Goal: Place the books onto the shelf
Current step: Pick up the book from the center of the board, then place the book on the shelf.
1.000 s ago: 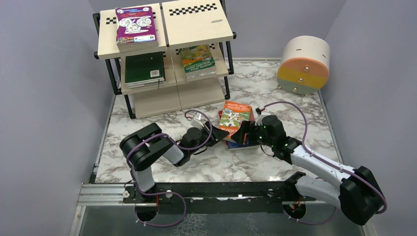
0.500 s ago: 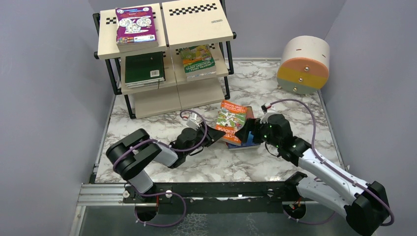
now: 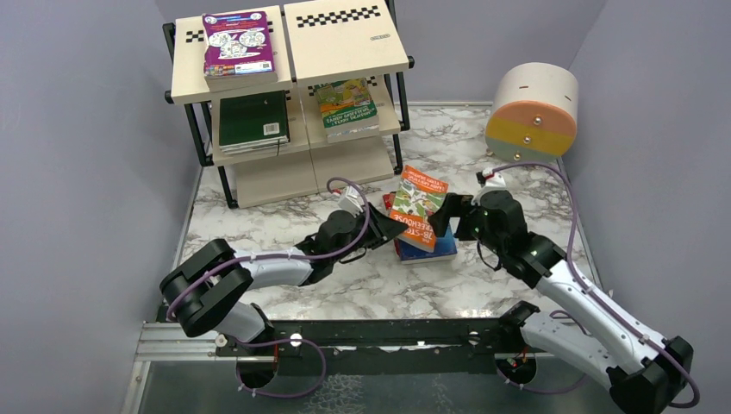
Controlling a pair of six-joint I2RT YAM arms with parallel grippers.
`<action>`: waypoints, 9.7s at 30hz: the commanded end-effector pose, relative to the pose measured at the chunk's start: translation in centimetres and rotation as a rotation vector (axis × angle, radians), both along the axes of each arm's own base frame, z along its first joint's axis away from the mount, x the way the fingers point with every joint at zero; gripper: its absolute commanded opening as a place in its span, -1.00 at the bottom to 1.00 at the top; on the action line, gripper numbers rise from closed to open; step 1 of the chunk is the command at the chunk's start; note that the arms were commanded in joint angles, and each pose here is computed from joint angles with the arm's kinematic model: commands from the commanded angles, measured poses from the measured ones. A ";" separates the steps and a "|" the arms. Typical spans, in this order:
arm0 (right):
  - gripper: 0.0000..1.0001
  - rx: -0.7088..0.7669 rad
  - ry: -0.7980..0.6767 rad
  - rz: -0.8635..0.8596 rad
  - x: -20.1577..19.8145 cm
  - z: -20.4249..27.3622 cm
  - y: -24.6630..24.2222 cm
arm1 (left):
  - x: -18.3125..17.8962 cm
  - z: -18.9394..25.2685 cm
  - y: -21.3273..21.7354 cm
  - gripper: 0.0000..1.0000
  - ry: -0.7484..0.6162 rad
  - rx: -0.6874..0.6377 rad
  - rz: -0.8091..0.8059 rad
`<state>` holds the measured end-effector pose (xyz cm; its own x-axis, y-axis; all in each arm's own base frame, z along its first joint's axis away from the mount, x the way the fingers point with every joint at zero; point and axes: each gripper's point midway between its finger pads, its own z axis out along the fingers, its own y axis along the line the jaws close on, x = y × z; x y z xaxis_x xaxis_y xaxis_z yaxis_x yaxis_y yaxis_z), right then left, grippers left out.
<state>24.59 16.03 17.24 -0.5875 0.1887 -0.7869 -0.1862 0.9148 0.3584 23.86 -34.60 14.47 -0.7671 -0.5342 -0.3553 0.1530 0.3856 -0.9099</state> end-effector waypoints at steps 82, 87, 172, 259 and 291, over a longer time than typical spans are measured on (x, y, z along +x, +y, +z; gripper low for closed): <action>0.98 0.057 -0.406 -0.130 -2.4 18.7 -6.0 | 9.0 51.4 18.3 -1.00 -0.701 -0.121 0.913; 0.98 0.046 -0.403 -0.122 -2.5 18.1 -6.0 | 11.8 51.7 18.6 -1.00 -0.715 -0.128 0.933; 0.96 0.083 -0.352 -0.021 -2.4 15.5 -3.5 | 9.4 39.4 36.8 -0.71 -0.330 -0.408 1.099; 0.89 0.153 -0.366 0.400 -1.1 16.9 5.7 | 6.5 40.0 28.6 0.61 -0.357 -0.281 0.632; 0.89 0.152 -0.356 0.380 -1.2 16.2 5.4 | 8.1 40.0 30.0 0.60 -0.347 -0.259 0.703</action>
<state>23.49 21.84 33.72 -0.3366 0.1375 -0.9316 -0.6457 0.6864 0.3346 32.09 -5.31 53.62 -0.1356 -0.9441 -0.3006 0.2357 0.2639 -0.9353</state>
